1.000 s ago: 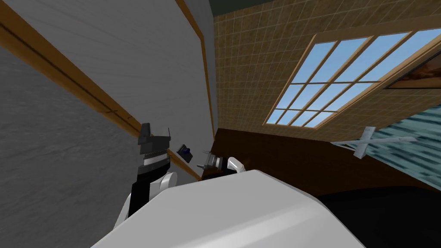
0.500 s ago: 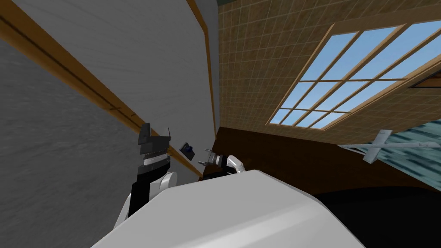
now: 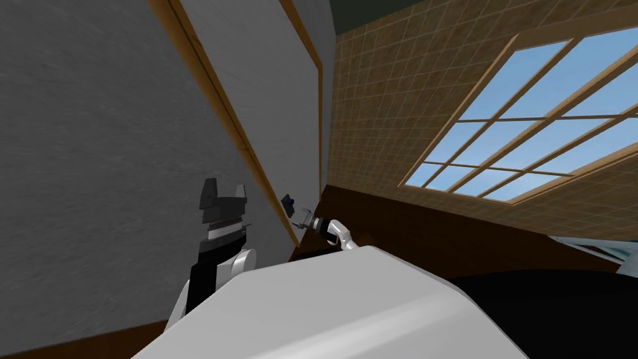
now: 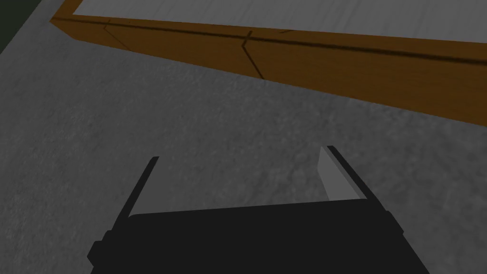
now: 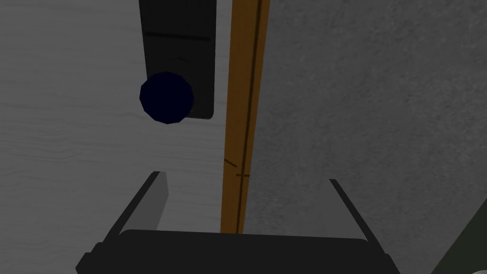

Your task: Pull the door open

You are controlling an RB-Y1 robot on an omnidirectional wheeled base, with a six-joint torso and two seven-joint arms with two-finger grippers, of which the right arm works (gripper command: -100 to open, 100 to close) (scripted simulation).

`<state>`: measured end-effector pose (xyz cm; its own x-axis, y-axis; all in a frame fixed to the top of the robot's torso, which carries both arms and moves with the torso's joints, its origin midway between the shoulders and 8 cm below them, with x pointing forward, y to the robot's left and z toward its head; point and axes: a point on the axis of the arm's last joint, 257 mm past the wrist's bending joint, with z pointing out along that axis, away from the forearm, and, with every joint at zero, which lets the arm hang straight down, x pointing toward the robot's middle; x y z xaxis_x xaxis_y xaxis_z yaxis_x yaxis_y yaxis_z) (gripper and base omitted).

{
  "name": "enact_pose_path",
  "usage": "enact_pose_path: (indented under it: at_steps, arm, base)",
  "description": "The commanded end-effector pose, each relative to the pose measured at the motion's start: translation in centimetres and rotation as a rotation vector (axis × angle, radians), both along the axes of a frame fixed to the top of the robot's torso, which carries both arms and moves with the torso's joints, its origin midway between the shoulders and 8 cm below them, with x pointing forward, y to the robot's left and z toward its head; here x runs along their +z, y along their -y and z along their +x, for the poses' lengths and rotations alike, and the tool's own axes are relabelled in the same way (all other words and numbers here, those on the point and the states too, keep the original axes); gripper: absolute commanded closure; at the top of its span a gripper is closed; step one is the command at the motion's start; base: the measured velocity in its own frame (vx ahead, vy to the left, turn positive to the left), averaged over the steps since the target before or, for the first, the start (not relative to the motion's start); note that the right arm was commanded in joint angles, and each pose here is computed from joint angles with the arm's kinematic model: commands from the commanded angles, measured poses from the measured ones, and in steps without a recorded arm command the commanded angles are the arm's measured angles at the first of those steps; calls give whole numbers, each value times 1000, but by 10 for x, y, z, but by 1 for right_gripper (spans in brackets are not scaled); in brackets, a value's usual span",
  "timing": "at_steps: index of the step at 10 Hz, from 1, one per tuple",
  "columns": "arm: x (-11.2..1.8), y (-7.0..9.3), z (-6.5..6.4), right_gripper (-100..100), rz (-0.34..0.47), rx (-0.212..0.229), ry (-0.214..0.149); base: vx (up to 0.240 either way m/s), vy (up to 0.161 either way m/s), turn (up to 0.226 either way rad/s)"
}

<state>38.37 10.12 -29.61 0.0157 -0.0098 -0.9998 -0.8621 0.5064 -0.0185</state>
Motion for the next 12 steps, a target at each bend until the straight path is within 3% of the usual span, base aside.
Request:
enact_pose_path:
  at_steps: [1,7,8,9,10,12]
  arm:
    - [-1,5,15,-100,-1,-32,0]
    - [0,23,67,-100,14,-164,-18]
    - [0,24,73,-100,19,-180,-22]
    - [-1,20,67,-100,16,-164,-23]
    - [-1,20,67,100,16,-164,-23]
    - [-1,20,67,100,16,-164,-23]
  base:
    - [3,48,194]
    - [75,30,229]
    - [134,-44,217]
    - [39,-37,52]
    - [-24,0,-45]
    - [-17,9,-12]
